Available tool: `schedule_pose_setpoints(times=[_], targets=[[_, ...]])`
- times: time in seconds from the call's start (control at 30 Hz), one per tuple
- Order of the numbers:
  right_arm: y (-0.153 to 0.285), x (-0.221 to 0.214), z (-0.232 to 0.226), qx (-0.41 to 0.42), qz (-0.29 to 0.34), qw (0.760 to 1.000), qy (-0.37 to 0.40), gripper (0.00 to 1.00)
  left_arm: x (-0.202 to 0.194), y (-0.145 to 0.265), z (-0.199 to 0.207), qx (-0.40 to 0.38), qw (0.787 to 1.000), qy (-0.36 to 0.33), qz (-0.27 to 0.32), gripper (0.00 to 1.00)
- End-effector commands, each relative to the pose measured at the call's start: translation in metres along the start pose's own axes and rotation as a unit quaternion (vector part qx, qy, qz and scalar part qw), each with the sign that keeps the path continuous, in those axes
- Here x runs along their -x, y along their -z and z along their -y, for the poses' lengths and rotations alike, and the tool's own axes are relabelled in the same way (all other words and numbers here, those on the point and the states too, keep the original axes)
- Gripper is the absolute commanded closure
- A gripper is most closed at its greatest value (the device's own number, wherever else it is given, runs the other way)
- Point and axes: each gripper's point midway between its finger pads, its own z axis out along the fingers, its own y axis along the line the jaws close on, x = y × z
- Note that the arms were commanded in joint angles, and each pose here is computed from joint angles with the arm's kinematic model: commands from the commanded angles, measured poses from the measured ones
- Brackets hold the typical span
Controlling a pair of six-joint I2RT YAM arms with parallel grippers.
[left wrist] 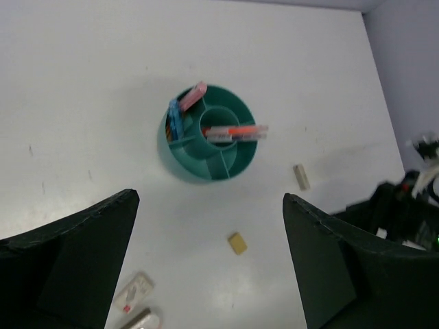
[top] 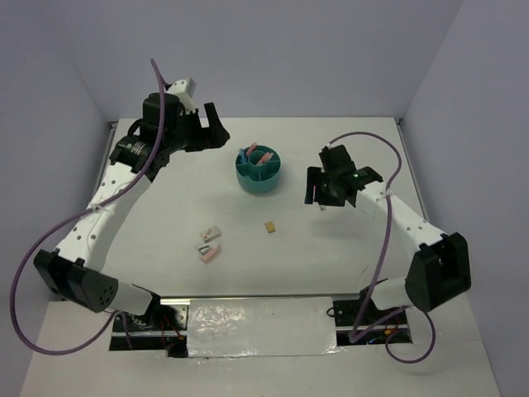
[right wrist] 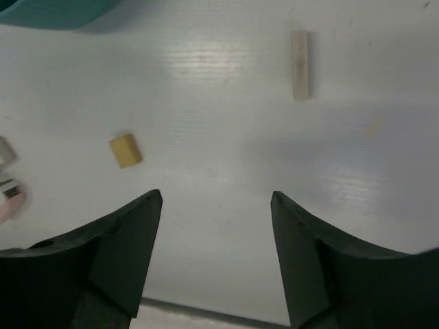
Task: Sort the stationery into containers
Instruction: Pick up the object from the center of the board.
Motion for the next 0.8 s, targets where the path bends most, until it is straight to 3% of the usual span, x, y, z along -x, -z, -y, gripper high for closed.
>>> schedule_pose_setpoints(times=[0.0,0.1,0.23,0.6,0.77], targets=[[-0.026,0.037,0.008,-0.004,0.052,0.999,0.007,0.34,-0.042,0.033,-0.012,0.019,0.996,-0.014,-0.083,0.01],[-0.052,0.042,0.026,-0.028,0.019,0.999,0.014,0.44,-0.058,0.056,-0.022,0.039,0.994,-0.016,-0.101,0.01],[-0.077,0.045,0.042,-0.037,-0.019,0.999,0.034,0.51,-0.081,0.071,-0.026,0.033,0.991,-0.013,-0.127,0.01],[-0.122,0.03,0.064,-0.081,-0.082,0.991,0.071,0.5,-0.116,0.088,-0.034,0.023,0.983,-0.037,-0.18,0.01],[-0.135,0.019,0.062,-0.072,-0.099,0.991,0.062,0.59,-0.115,0.093,-0.033,0.022,0.983,-0.039,-0.18,0.01]])
